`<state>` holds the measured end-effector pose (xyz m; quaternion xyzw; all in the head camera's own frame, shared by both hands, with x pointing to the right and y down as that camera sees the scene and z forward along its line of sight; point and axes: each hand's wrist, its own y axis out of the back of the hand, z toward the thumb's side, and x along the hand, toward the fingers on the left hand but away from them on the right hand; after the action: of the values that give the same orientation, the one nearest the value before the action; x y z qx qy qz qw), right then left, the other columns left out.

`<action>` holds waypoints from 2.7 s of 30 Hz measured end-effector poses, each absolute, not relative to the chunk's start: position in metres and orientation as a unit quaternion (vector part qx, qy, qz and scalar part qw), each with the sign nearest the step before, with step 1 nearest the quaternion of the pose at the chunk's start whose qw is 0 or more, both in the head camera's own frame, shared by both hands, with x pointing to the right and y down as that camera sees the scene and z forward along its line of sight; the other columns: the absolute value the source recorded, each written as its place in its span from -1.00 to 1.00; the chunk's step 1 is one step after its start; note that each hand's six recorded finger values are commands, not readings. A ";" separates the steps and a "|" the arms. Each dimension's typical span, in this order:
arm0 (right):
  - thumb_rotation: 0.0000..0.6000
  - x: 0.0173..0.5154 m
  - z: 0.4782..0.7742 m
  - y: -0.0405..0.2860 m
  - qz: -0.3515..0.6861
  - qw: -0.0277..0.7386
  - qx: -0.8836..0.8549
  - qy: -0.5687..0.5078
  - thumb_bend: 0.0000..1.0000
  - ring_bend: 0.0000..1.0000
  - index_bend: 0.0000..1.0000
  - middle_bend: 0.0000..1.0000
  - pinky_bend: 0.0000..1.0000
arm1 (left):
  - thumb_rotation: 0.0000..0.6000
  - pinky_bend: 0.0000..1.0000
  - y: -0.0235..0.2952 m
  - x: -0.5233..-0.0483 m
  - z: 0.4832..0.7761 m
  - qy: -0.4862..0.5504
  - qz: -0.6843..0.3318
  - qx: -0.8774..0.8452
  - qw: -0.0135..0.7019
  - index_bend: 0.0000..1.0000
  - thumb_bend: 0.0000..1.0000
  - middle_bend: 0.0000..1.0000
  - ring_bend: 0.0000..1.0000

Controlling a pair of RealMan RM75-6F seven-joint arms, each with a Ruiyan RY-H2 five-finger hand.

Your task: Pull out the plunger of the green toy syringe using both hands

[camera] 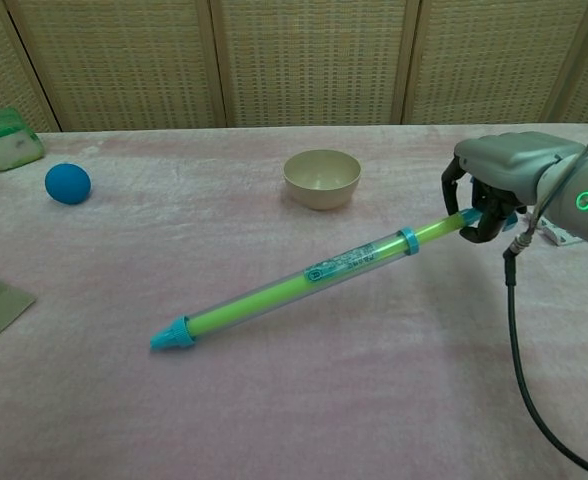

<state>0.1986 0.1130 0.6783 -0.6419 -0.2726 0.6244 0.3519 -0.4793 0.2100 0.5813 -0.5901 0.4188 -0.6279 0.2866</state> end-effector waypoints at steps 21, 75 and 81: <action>1.00 0.197 0.659 0.080 0.660 0.348 -0.606 -0.275 0.24 1.00 0.68 1.00 0.44 | 1.00 0.39 0.130 -0.422 0.597 0.394 -0.615 -0.616 0.296 -0.14 -0.72 0.75 0.56; 1.00 0.159 0.619 0.072 0.676 0.311 -0.603 -0.287 0.24 1.00 0.70 1.00 0.50 | 1.00 0.40 0.101 -0.245 0.660 0.274 -0.593 -0.726 0.215 -0.34 -0.48 0.75 0.56; 1.00 0.158 0.619 0.071 0.676 0.309 -0.603 -0.289 0.24 1.00 0.70 1.00 0.50 | 1.00 0.40 0.104 -0.235 0.660 0.272 -0.588 -0.732 0.213 -0.34 -0.48 0.75 0.56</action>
<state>0.1584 0.0707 0.6186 -0.6031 -0.2887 0.6763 0.3091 -0.2352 0.1036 0.6600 -0.7316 0.2716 -0.5879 0.2131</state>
